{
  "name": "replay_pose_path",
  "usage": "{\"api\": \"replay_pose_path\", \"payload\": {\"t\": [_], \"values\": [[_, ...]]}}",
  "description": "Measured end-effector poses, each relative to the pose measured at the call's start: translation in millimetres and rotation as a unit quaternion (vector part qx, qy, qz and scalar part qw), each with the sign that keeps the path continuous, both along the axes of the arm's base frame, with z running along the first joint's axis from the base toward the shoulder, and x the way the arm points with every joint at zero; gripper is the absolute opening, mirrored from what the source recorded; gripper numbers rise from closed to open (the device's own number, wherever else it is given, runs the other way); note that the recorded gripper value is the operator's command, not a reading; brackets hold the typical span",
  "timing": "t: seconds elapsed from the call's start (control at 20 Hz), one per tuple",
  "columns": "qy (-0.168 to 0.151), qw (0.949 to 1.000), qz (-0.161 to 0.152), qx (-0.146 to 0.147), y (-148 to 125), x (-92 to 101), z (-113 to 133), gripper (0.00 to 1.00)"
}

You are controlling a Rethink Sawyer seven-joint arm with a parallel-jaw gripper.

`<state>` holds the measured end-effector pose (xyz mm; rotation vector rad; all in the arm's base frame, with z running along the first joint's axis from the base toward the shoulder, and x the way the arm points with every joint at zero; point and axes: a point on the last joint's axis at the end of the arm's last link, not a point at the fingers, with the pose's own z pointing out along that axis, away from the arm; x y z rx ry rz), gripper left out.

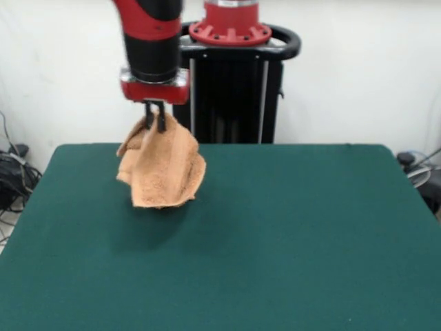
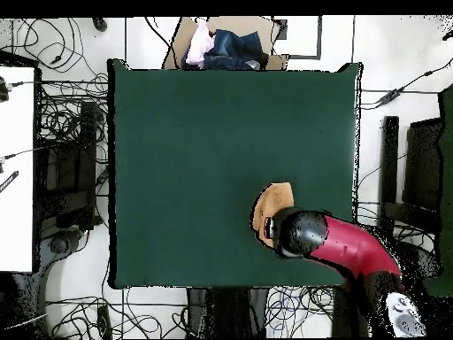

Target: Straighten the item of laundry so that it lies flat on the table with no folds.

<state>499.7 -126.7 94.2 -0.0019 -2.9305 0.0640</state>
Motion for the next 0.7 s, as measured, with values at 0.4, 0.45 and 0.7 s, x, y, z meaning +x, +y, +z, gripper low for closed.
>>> {"api": "replay_pose_path", "payload": {"t": [0.4, 0.45, 0.7], "values": [[-0.042, 0.9972, -0.05, -0.036, 70.1, 26.8, -5.6, 0.0], [-0.047, 0.9965, -0.057, -0.038, 72.1, 29.2, -6.3, 0.0], [-0.077, 0.9892, -0.109, -0.06, 80.7, 43.8, -11.7, 0.0]]}}
